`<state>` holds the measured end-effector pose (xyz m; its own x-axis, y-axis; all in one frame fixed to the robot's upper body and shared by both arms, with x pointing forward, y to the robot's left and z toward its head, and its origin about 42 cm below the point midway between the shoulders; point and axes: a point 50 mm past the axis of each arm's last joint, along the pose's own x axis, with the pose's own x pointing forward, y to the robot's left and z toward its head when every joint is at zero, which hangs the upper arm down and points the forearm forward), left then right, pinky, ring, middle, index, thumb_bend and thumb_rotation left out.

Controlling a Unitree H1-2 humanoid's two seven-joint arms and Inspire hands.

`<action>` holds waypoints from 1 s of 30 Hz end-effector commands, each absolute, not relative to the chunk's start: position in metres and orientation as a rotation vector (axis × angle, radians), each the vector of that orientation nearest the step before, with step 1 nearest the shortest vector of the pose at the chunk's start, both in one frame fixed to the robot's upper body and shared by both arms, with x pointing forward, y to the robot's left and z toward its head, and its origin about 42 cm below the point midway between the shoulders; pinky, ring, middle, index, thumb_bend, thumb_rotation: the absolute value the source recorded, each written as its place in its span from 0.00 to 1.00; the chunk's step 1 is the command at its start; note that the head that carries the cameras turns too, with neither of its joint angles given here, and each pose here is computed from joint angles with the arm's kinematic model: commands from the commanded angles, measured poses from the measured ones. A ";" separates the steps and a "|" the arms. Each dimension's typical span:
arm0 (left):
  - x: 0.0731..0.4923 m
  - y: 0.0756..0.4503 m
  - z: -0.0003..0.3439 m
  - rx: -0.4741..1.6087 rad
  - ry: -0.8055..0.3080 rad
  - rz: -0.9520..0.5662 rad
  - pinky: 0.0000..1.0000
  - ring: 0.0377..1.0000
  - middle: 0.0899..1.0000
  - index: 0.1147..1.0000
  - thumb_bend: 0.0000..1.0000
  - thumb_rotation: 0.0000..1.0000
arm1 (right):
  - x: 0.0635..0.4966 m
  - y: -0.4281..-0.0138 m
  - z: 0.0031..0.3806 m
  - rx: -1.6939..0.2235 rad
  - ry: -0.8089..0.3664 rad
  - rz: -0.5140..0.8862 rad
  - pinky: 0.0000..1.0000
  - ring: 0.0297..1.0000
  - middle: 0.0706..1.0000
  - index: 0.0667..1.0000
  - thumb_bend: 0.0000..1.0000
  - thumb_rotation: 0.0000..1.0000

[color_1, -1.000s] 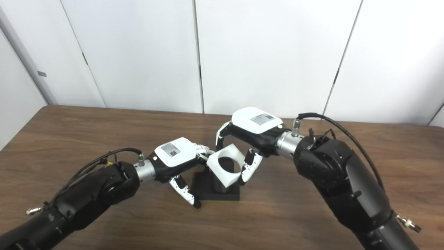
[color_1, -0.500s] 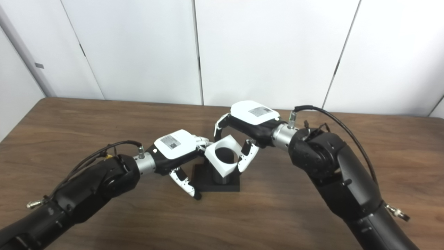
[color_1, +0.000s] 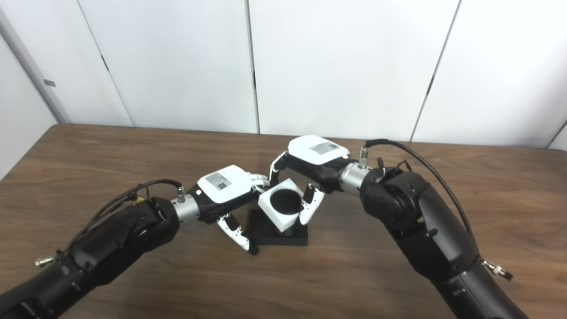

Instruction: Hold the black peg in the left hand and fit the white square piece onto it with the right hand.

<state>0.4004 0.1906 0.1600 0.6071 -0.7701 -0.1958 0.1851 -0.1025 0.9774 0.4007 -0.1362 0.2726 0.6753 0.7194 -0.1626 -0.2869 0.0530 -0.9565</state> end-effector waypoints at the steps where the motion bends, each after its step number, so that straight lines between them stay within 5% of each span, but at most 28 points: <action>1: 0.367 0.179 0.108 1.518 -0.401 -1.090 0.80 0.89 0.88 0.43 0.52 0.08 | 0.404 -0.120 0.298 -1.311 -0.514 0.787 0.79 0.79 0.73 0.44 0.52 0.13; 9: 0.368 0.178 0.107 1.519 -0.395 -1.097 0.81 0.90 0.88 0.43 0.52 0.08 | 0.400 -0.109 0.294 -1.403 -0.427 0.870 0.81 0.79 0.76 0.45 0.52 0.14; 11: 0.368 0.178 0.108 1.520 -0.395 -1.098 0.81 0.89 0.88 0.43 0.52 0.08 | 0.400 -0.110 0.293 -1.413 -0.372 0.882 0.82 0.81 0.79 0.63 0.79 0.24; 14: 0.368 0.179 0.108 1.522 -0.396 -1.095 0.80 0.89 0.88 0.43 0.52 0.08 | 0.400 -0.113 0.292 -1.397 -0.345 0.882 0.80 0.81 0.80 0.73 0.94 0.30; 30: 0.369 0.181 0.108 1.525 -0.395 -1.086 0.80 0.88 0.87 0.43 0.52 0.08 | 0.403 -0.122 0.292 -1.409 -0.334 0.859 0.81 0.82 0.81 0.74 0.95 0.30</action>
<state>0.4005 0.1881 0.1600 0.6043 -0.7718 -0.1979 0.1884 -0.1029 0.9767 0.3975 -0.1207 0.2665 0.6434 0.6827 -0.3463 -0.3909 -0.0960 -0.9154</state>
